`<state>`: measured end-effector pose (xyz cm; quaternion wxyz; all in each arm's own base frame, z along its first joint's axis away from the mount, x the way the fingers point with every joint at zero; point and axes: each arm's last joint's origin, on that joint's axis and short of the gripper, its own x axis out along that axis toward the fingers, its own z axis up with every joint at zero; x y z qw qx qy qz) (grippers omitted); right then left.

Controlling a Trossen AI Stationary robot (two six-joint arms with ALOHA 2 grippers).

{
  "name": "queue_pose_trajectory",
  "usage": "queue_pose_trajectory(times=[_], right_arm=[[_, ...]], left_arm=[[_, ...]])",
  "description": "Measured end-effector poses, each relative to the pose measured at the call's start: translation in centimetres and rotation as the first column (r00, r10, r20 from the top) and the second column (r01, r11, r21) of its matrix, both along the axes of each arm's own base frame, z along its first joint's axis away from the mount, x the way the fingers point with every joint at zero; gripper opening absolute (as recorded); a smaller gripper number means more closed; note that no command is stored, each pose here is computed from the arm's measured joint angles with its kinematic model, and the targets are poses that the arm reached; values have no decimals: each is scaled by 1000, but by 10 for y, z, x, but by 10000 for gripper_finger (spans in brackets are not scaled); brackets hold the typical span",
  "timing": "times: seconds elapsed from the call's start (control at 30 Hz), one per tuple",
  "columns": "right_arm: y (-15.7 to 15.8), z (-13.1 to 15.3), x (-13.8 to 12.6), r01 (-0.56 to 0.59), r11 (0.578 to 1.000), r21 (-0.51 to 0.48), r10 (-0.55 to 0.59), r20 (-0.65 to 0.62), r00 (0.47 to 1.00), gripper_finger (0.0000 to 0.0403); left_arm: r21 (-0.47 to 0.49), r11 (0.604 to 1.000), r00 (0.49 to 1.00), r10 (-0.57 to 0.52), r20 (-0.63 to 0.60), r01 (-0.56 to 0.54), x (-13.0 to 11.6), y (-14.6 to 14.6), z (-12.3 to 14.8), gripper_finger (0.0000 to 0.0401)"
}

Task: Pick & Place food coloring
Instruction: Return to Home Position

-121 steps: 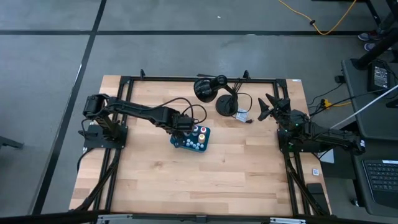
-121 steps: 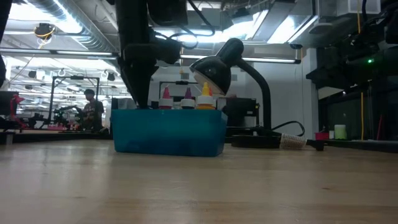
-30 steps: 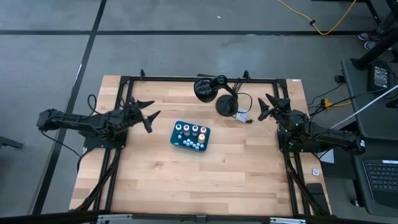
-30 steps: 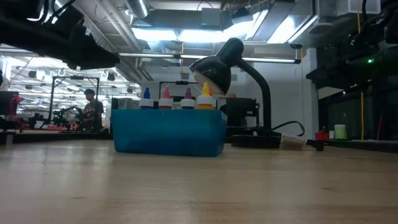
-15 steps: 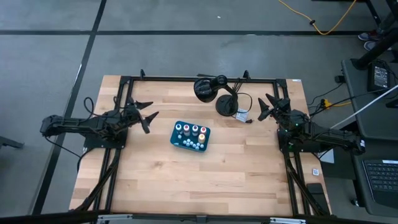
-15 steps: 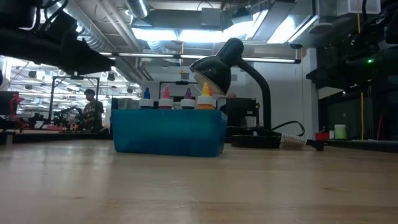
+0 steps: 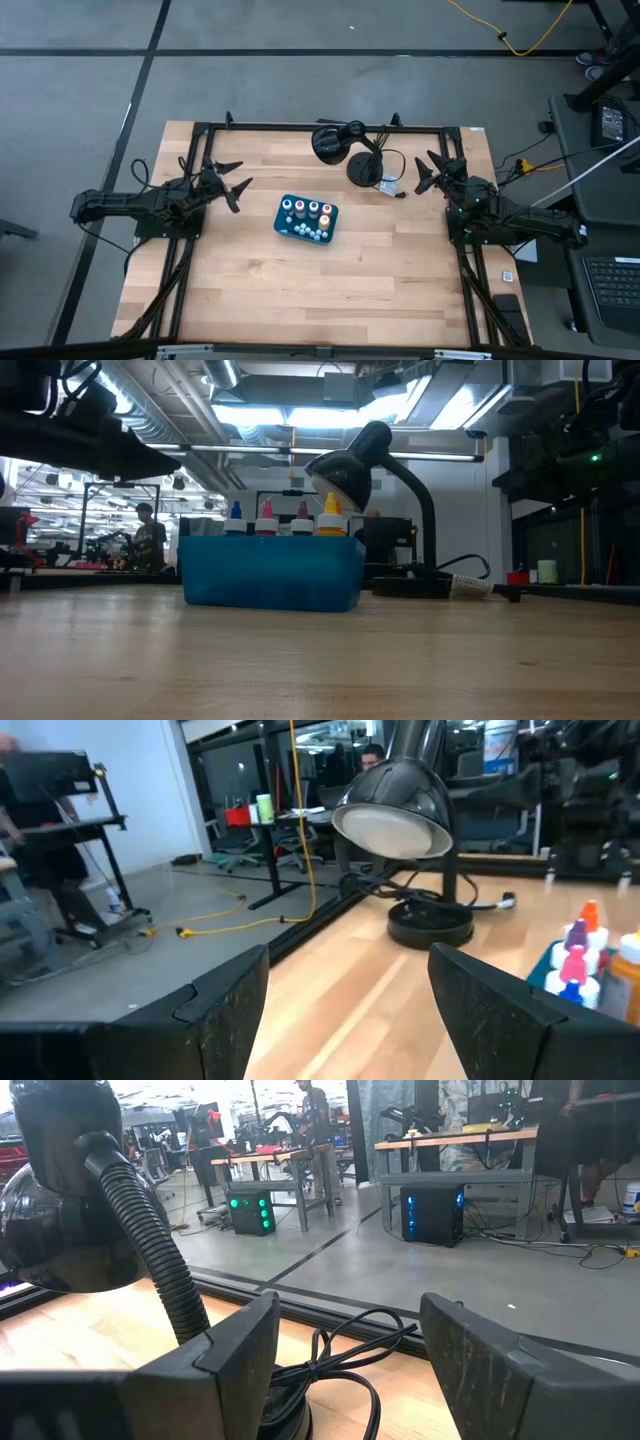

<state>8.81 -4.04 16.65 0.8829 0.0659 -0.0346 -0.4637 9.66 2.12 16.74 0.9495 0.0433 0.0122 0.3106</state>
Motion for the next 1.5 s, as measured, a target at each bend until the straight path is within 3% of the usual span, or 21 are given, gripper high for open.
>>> queue_pose_trajectory(times=[0.17, 0.37, 0.57, 0.9, 1.5], right_arm=[[0, 0, 0, 0, 1000, 0, 0, 0, 1000, 244], [0, 0, 0, 0, 1000, 0, 0, 0, 1000, 244], [0, 0, 0, 0, 1000, 0, 0, 0, 1000, 244], [0, 0, 0, 0, 1000, 0, 0, 0, 1000, 244], [0, 0, 0, 0, 1000, 0, 0, 0, 1000, 244]], left_arm=[[41, 999, 999, -23, -27, 24, 0, 1, 0, 269], [38, 973, 973, -224, -48, 226, 3, -1, -2, 269], [10, 906, 903, -422, -80, 424, 4, -3, -6, 269], [10, 940, 937, -338, -92, 340, 2, 7, -7, 269], [-5, 943, 938, -332, -100, 333, 2, 8, -8, 269]])
